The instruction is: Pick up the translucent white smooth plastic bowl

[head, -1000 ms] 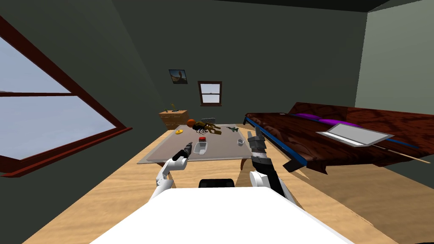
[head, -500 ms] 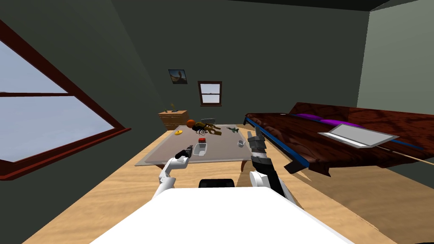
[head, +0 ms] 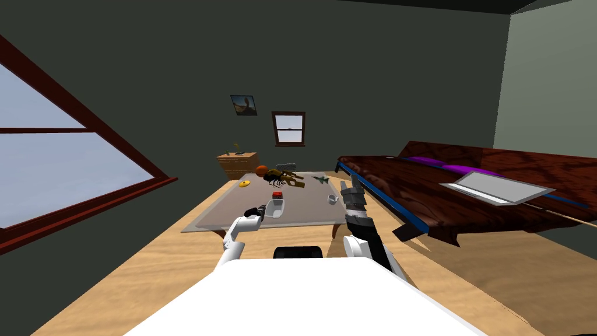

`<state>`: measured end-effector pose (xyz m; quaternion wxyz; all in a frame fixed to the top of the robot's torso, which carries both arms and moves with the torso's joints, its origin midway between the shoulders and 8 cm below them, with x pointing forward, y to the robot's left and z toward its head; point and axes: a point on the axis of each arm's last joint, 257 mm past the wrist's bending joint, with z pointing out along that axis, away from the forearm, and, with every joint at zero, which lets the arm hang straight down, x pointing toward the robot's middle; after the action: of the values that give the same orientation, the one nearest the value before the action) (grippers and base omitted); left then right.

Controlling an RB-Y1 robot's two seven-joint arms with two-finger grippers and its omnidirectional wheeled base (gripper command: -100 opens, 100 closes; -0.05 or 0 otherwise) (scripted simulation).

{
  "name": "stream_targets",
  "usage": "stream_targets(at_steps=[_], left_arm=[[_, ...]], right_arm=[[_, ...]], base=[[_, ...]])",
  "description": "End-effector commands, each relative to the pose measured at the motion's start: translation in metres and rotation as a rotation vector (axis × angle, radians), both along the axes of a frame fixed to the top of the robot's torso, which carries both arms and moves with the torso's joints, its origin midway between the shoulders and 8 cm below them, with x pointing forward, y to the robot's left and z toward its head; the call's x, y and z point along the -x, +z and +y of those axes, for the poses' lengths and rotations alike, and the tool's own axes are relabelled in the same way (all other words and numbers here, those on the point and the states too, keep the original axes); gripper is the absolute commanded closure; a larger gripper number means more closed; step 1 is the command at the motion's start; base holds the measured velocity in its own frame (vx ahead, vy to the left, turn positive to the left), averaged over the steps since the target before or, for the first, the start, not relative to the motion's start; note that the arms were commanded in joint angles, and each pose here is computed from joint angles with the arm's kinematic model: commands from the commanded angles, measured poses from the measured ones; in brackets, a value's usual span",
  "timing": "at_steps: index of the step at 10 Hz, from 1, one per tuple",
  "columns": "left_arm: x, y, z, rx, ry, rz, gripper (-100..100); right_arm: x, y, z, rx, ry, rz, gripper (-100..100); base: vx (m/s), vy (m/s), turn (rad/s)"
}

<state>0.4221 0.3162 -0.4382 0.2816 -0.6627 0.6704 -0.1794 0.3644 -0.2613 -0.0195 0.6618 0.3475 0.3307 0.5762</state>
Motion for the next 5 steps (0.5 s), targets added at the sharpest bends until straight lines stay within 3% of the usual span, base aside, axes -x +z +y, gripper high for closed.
stream_targets(at_steps=[1, 5], left_arm=[[0.006, -0.004, -0.002, 0.005, 0.002, 0.028, -100], [0.033, -0.037, -0.038, 0.077, 0.009, 0.159, -100]], right_arm=[[0.000, 0.000, 0.000, 0.000, 0.000, 0.000, 0], [0.000, 0.000, 0.000, 0.000, 0.000, 0.000, 0]], base=[[0.038, 0.001, -0.005], [0.055, 0.003, -0.007]])
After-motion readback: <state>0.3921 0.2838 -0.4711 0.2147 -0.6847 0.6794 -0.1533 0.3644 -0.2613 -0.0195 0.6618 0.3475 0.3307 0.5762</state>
